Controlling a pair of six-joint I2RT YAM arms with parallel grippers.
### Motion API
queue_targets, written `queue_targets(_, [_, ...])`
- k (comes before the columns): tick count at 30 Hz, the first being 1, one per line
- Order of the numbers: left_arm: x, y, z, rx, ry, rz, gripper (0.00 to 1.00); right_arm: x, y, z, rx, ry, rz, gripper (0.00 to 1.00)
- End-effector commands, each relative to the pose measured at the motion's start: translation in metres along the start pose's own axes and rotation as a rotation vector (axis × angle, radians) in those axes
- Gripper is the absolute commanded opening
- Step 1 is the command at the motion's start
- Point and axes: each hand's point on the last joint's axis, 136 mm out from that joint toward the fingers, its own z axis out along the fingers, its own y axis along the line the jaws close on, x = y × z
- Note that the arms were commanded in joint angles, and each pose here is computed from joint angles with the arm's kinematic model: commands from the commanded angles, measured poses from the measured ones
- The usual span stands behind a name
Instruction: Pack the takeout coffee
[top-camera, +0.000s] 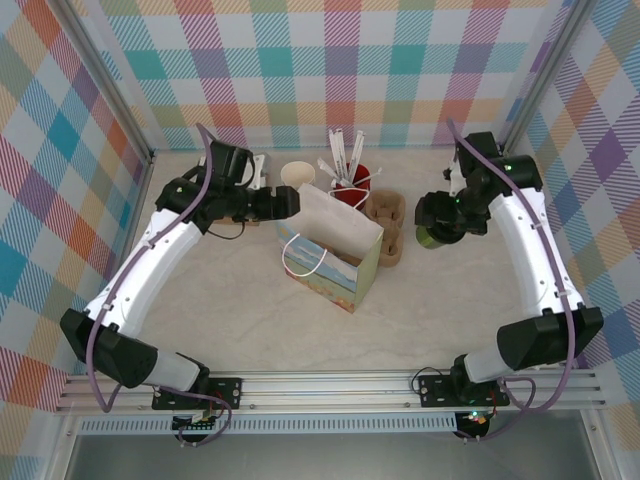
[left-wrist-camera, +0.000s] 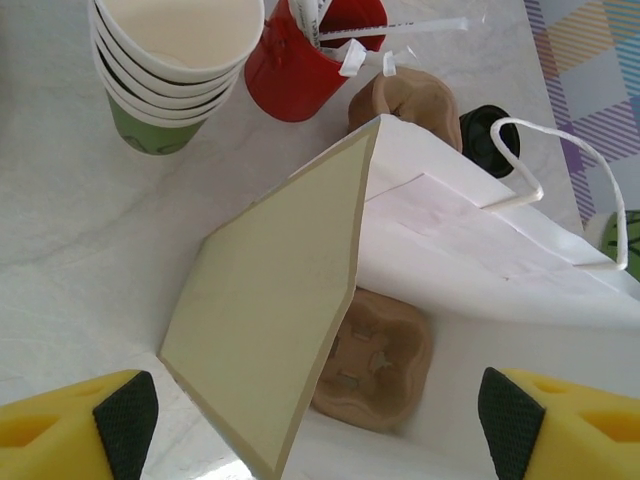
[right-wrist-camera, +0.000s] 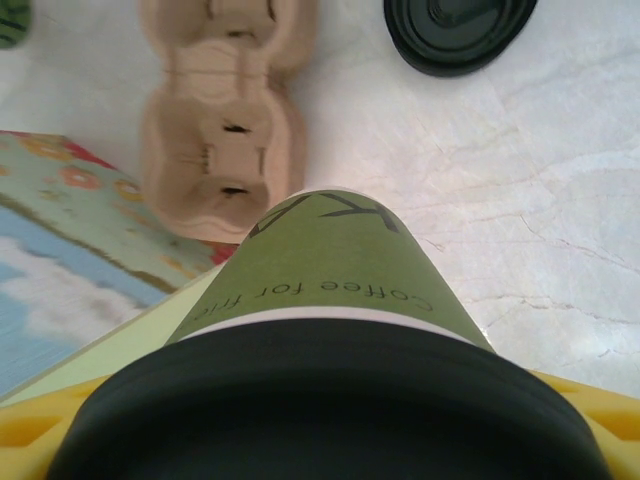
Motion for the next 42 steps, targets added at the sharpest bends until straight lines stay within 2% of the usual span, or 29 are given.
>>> queue_targets(1, [-0.009, -0.004, 0.003, 0.033, -0.002, -0.039, 0.83, 0.010, 0.015, -0.025, -0.059, 0.002, -0.011, 0.84])
queue_targets(11, [-0.003, 0.014, 0.025, -0.040, 0.046, -0.085, 0.79, -0.007, 0.068, -0.082, -0.208, -0.138, -0.072, 0.83])
queue_targets(21, [0.002, 0.015, 0.031, -0.036, 0.056, -0.104, 0.74, -0.007, 0.151, -0.099, -0.341, -0.181, -0.248, 0.82])
queue_targets(29, [0.003, 0.016, 0.030, -0.036, 0.050, -0.111, 0.70, 0.000, 0.197, -0.083, -0.375, -0.134, -0.315, 0.81])
queue_targets(42, [0.010, 0.017, 0.030, -0.027, 0.050, -0.124, 0.66, 0.017, 0.207, -0.040, -0.272, 0.020, -0.339, 0.80])
